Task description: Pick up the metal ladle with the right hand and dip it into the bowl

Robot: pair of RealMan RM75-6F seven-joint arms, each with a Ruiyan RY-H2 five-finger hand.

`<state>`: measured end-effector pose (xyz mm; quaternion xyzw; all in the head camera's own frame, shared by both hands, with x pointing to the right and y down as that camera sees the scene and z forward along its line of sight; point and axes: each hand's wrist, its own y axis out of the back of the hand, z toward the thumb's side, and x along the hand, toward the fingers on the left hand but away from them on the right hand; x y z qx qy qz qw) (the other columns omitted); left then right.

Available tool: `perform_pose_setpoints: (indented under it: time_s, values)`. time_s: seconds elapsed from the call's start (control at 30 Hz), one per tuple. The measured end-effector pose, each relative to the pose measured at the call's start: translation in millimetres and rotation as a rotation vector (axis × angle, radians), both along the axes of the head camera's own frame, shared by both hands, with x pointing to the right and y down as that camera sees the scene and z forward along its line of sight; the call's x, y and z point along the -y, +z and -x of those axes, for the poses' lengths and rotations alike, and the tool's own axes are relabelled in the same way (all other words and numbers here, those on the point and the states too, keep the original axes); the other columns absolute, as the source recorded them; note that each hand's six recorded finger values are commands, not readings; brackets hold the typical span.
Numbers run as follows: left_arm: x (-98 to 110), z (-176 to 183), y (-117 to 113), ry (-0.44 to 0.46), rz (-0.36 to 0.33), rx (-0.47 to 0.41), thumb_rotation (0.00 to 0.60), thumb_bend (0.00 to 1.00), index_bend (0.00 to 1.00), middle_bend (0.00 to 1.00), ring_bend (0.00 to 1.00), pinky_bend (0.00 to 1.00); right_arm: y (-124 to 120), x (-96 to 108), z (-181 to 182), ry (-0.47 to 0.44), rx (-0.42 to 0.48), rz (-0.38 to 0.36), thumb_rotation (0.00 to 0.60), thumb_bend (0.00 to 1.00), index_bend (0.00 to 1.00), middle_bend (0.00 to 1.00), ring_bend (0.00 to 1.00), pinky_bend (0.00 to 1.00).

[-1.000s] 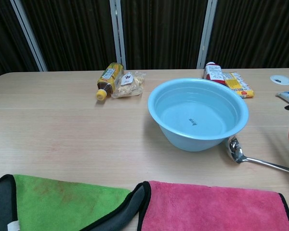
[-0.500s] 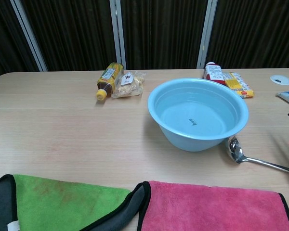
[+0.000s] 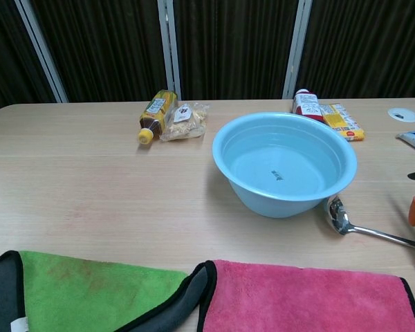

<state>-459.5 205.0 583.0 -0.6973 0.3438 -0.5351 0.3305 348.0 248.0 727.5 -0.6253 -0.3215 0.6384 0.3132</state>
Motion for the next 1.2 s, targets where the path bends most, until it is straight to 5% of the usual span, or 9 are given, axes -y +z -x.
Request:
perform_pose_setpoints:
  time_s: [1.2]
  values:
    - [1.9, 0.2, -7.7, -0.002, -0.028, -0.070, 0.600, 0.33, 0.00, 0.00, 0.00, 0.00, 24.7, -5.0, -0.1, -0.017, 0.027, 0.062, 0.600, 0.30, 0.50, 0.00, 0.00, 0.00]
